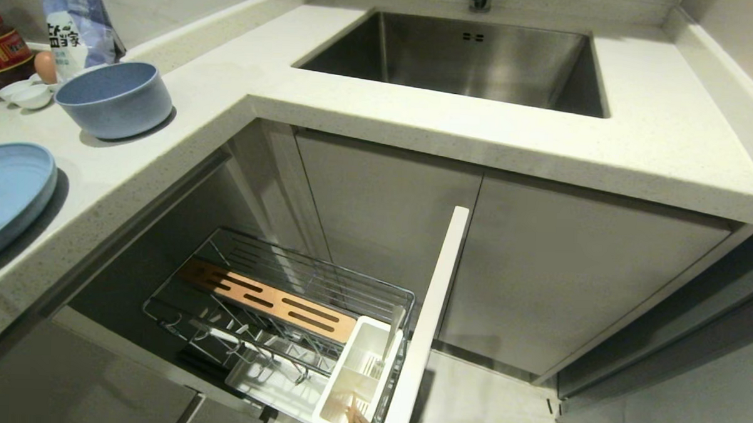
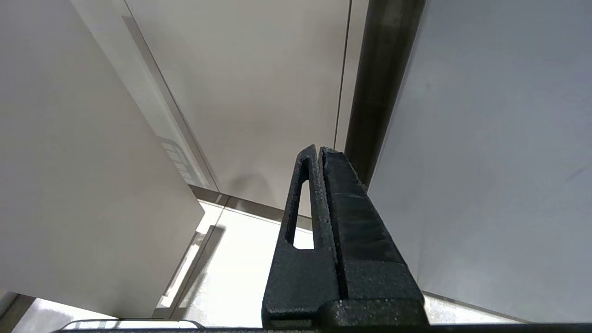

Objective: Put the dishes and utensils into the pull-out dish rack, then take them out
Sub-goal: Pick up the chopsticks and place it in the cupboard

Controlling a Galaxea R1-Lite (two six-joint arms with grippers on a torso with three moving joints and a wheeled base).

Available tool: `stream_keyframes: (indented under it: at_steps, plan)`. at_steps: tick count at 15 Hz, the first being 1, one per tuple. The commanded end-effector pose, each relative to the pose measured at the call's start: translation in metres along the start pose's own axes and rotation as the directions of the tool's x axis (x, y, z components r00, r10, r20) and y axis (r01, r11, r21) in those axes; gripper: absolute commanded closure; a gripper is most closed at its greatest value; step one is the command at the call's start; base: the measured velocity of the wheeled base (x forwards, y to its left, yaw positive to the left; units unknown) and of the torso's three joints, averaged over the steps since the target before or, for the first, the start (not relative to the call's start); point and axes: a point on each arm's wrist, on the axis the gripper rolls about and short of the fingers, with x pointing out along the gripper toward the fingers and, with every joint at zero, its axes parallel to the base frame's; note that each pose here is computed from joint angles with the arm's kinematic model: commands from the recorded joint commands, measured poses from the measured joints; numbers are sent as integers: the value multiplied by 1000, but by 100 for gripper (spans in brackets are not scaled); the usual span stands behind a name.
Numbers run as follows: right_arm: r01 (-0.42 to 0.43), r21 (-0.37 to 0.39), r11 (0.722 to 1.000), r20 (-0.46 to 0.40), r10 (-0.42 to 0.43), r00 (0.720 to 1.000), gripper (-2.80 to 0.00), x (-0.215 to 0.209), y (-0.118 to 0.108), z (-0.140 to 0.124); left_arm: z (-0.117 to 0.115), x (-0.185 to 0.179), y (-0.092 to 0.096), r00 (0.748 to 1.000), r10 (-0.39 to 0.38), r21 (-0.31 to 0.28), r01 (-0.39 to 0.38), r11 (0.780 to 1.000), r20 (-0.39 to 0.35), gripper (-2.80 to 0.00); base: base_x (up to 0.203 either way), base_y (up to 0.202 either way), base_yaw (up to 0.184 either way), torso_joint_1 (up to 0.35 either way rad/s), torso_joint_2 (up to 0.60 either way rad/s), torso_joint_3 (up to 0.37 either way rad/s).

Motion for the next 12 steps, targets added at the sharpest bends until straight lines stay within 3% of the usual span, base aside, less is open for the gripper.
stream_keyframes:
  at_steps: [1, 4, 5, 7, 8, 12]
  plan:
    - [0, 1, 1000, -25, 0, 1000, 0, 1, 0, -7, -7, 20, 7, 987, -89, -26, 86, 996, -135, 0, 0, 0, 0, 0, 0, 0]
    - [0, -1, 1000, -25, 0, 1000, 0, 1, 0, -7, -21, 40, 17, 930, -65, 14, 75, 997, -362, 0, 0, 0, 0, 0, 0, 0]
    - [0, 0, 1000, -25, 0, 1000, 0, 1, 0, -7, -25, 49, 21, 892, -36, 26, 53, 998, -451, 0, 0, 0, 0, 0, 0, 0]
    - [0, 1, 1000, -25, 0, 1000, 0, 1, 0, -7, -36, 60, 28, 790, 64, 107, 2, 994, -609, 0, 0, 0, 0, 0, 0, 0]
    - [0, 1, 1000, -25, 0, 1000, 0, 1, 0, -7, -39, 62, 30, 752, 101, 144, -8, 990, -651, 0, 0, 0, 0, 0, 0, 0]
    - [0, -1, 1000, -25, 0, 1000, 0, 1, 0, -7, -47, 69, 36, 700, 192, 286, 18, 958, -688, 0, 0, 0, 0, 0, 0, 0]
